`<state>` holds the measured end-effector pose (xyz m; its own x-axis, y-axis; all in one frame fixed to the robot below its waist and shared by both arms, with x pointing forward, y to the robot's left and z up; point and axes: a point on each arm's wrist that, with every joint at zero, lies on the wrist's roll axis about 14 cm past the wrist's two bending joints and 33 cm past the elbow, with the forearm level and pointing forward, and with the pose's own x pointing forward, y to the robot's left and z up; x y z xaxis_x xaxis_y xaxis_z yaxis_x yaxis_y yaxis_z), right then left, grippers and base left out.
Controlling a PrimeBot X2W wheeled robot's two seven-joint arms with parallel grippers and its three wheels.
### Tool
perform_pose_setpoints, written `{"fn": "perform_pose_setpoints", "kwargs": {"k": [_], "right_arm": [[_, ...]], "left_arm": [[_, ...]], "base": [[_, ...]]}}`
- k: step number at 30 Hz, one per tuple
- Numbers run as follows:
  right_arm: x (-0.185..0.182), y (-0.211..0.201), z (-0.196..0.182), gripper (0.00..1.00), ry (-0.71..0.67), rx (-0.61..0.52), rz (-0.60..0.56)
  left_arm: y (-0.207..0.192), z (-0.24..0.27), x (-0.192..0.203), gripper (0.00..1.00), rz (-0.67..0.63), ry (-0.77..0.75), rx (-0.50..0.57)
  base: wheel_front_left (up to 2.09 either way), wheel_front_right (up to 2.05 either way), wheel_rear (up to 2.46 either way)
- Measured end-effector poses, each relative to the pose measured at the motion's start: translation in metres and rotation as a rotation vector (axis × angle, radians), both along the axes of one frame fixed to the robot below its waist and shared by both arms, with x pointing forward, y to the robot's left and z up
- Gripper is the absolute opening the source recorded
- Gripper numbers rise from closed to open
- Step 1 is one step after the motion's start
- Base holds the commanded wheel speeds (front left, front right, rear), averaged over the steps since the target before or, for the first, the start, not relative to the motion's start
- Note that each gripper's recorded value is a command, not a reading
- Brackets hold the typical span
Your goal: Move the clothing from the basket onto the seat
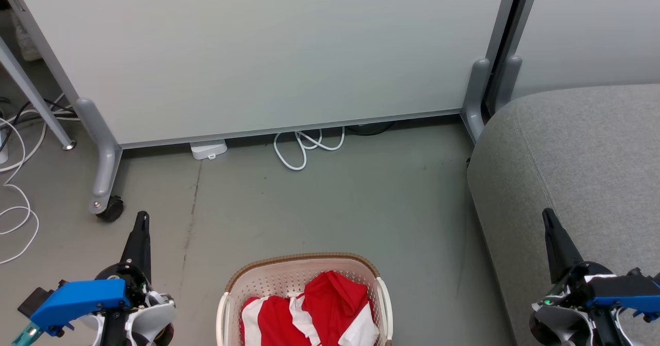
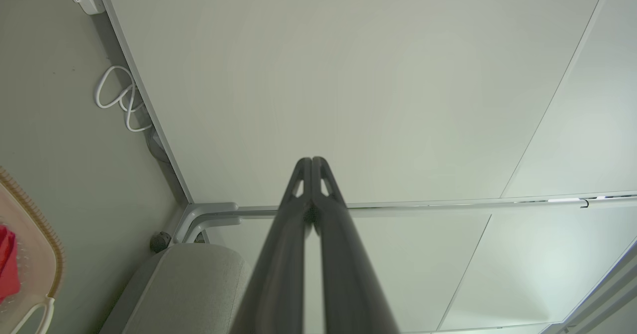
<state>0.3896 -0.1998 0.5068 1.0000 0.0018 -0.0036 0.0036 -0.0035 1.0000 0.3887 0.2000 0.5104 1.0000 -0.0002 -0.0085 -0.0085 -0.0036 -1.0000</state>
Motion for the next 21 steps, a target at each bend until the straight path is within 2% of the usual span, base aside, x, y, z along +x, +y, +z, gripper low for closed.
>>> {"fn": "perform_pose_setpoints", "kwargs": {"k": [6,7,13,21], "right_arm": [[-0.004,0.0,-0.01,0.0,0.029,0.004,0.0],[-0.006,0.001,-0.015,1.0,0.046,0.006,-0.001],[-0.012,0.0,-0.03,1.0,0.091,-0.006,-0.015],[-0.01,0.002,-0.026,1.0,0.083,-0.123,-0.019]], "left_arm": [[0.0,-0.01,-0.004,0.0,0.002,0.03,-0.004],[0.0,-0.017,-0.007,1.0,0.003,0.051,-0.007],[-0.002,-0.036,-0.017,1.0,0.016,0.107,0.0],[-0.002,-0.033,-0.015,1.0,0.023,0.102,0.116]], "base": [[0.0,0.0,0.0],[0.0,0.0,0.0],[0.0,0.0,0.0],[0.0,0.0,0.0]]}}
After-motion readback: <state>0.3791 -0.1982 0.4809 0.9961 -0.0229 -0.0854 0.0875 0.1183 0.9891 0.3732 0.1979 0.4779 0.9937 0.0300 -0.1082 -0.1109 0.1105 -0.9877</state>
